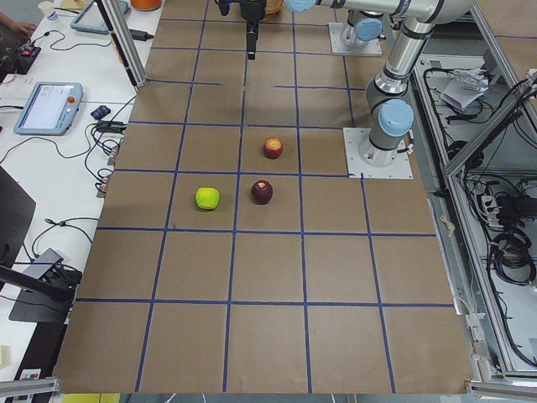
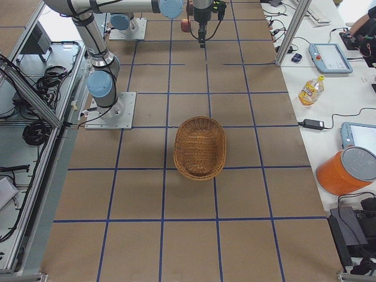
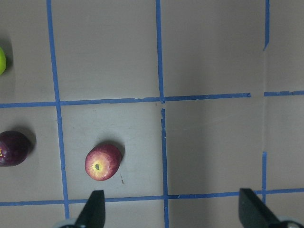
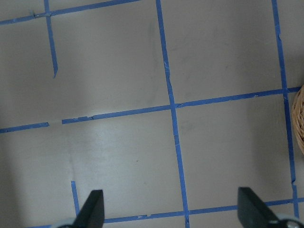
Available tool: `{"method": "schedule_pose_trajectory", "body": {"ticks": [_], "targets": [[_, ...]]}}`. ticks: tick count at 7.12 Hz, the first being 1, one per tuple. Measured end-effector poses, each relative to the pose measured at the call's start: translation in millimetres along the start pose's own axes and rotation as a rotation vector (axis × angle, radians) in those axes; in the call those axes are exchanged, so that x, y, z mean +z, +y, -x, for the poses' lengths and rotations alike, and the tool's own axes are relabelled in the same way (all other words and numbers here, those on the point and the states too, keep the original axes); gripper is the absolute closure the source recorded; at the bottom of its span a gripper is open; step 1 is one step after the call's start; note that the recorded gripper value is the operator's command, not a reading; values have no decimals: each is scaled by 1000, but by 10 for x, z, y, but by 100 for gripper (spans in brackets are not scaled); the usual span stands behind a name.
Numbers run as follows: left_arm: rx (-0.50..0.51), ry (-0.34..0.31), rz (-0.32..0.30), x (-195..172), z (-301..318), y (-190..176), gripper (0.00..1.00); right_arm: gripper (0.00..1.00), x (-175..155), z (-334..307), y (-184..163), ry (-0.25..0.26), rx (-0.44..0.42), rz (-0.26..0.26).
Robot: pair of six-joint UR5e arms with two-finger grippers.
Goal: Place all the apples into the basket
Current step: 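Reach the left gripper down to the red apple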
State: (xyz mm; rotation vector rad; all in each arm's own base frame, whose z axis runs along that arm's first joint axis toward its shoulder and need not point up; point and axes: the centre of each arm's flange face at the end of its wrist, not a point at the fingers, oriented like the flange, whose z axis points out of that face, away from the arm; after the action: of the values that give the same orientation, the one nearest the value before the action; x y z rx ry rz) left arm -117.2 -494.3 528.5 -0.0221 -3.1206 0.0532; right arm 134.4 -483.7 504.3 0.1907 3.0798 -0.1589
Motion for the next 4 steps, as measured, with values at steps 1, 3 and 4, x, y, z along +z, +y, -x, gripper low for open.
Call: {"method": "schedule_pose_trajectory", "body": {"ticks": [1, 3, 4], "targets": [[-2, 1, 3, 15, -6, 4, 0, 4, -2, -1, -2, 2, -8, -2], [5, 2, 29, 107, -38, 136, 0, 2, -5, -3, -13, 3, -22, -10], [10, 4, 54, 231, -41, 224, 0, 0, -11, -7, -16, 8, -41, -13]]}}
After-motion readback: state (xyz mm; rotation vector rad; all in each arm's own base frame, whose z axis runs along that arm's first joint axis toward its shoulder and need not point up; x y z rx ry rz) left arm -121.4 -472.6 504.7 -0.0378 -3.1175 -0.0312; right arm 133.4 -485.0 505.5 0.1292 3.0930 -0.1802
